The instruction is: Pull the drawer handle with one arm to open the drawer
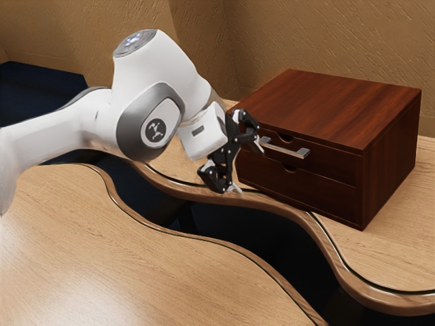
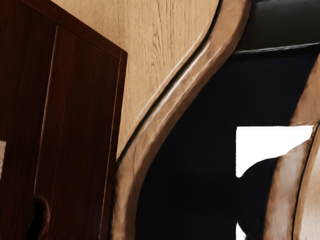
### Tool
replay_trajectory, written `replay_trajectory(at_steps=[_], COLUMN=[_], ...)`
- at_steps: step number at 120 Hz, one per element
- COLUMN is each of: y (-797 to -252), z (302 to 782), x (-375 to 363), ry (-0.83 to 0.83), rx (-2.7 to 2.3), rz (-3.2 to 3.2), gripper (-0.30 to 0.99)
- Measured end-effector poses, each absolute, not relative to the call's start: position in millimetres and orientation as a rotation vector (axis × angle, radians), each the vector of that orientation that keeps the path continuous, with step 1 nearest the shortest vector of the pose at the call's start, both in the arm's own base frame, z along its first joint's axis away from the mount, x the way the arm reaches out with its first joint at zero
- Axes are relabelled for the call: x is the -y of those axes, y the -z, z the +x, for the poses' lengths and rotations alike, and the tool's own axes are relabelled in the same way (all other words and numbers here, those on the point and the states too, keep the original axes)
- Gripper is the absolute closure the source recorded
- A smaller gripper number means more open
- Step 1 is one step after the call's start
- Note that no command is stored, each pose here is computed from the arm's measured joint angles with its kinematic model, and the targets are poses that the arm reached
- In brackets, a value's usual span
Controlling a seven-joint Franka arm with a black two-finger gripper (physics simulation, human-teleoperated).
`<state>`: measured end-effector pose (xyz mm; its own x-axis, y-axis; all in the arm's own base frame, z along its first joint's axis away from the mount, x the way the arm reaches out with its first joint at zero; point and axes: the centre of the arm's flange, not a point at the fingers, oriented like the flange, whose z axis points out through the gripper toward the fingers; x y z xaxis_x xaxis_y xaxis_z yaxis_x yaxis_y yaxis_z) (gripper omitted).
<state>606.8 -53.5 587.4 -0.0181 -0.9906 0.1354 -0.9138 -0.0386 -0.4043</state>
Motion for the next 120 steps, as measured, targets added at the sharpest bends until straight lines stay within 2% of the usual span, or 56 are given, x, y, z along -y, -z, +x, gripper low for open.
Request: replay_trajectory(at_steps=[12,30,83,120], y=[-587.0,-572.3,-553.5,-552.7], z=[620.4,637.0,660.4,674.0], x=[54.7,94.3,43.8,46.4], ry=[0.593,0.601,0.564,0.600], rx=[-2.032,-2.110,-2.018,-1.983], rz=[-2.037,-1.985,-2.074,-2.050], gripper=[0.00,0.00,0.00,0.00])
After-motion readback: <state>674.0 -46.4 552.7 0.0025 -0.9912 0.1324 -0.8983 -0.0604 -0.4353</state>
